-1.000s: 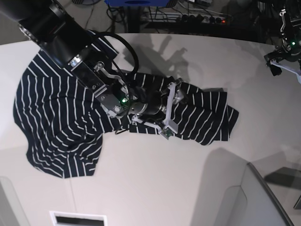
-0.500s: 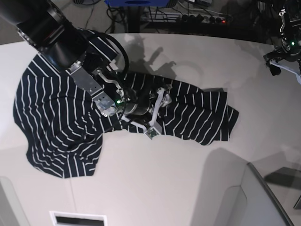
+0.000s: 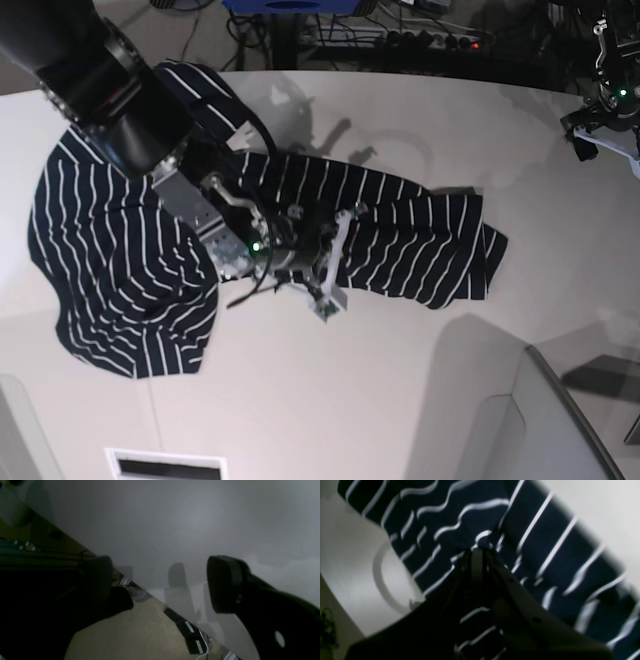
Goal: Layout the t-shirt on the table in an organized manner, then fold the t-shirt properly
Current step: 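Grasp the shirt body with the right gripper and drag it toward the sleeve, then pull the shirt hem with the right gripper to smooth the shirt flat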
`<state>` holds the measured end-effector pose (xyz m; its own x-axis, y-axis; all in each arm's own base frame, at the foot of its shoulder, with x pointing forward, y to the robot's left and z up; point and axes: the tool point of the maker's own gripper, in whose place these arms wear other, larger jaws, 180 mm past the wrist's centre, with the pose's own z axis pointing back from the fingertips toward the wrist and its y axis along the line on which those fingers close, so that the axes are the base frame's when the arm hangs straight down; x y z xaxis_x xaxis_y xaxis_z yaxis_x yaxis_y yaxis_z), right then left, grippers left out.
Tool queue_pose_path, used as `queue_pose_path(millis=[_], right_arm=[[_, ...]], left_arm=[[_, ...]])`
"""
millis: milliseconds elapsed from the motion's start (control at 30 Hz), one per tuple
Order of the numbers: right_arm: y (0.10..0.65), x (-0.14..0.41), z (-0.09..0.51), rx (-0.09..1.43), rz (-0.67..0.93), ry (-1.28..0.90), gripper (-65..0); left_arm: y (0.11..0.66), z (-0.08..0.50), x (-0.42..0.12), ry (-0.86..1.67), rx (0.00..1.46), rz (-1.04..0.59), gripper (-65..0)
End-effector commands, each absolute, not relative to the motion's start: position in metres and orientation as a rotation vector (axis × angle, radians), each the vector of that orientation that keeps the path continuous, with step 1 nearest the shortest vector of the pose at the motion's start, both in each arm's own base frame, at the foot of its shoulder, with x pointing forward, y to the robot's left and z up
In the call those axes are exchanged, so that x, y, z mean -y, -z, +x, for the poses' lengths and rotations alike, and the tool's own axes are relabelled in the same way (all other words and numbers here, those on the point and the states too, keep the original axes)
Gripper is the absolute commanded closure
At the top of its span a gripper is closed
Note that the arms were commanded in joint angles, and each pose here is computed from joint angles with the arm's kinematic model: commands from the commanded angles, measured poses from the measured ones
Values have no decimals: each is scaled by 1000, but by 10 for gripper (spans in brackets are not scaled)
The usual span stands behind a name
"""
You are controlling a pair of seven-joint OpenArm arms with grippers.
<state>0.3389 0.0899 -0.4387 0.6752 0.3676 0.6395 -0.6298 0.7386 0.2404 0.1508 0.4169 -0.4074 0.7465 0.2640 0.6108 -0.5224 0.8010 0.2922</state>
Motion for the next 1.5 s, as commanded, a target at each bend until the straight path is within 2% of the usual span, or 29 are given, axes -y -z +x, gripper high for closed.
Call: queue_pose_path(millis=[0,400,700,900,1033,1100,1133,1167,1300,1333,1367,1467], right_arm=[[408,-100,365,693,493,-595,0],[316,-77,463,956,390,-631,0],[293,-51,521,1202,367,-513,0],[269,-11,560,1382,300,-423,0],[258,0,572,1439,272,-397,-6],[257,7,576,1448,252,-387,-62],[258,10,577,1443,244,-383,-119],[259,14,579,1437,233,-380,-191],[267,17,579,1389,221,-375,-551],[267,17,579,1389,222,-374,-588],[267,16,579,1389,227,-373,-594],[269,-1,567,1390,277,-396,-554]], left_arm=[[395,155,-427,-437,615,508,-569],[395,155,-427,-437,615,508,-569],[395,155,-427,-435,613,508,-569],[396,155,-425,-430,611,505,-569],[396,155,-425,-430,611,505,-569],[397,155,-425,-431,609,504,-569],[397,155,-425,-431,609,504,-569],[397,155,-425,-431,608,504,-569],[397,155,-424,-430,608,503,-569],[397,156,-424,-429,609,503,-569],[397,156,-424,-429,609,503,-569],[396,156,-423,-429,613,502,-569]])
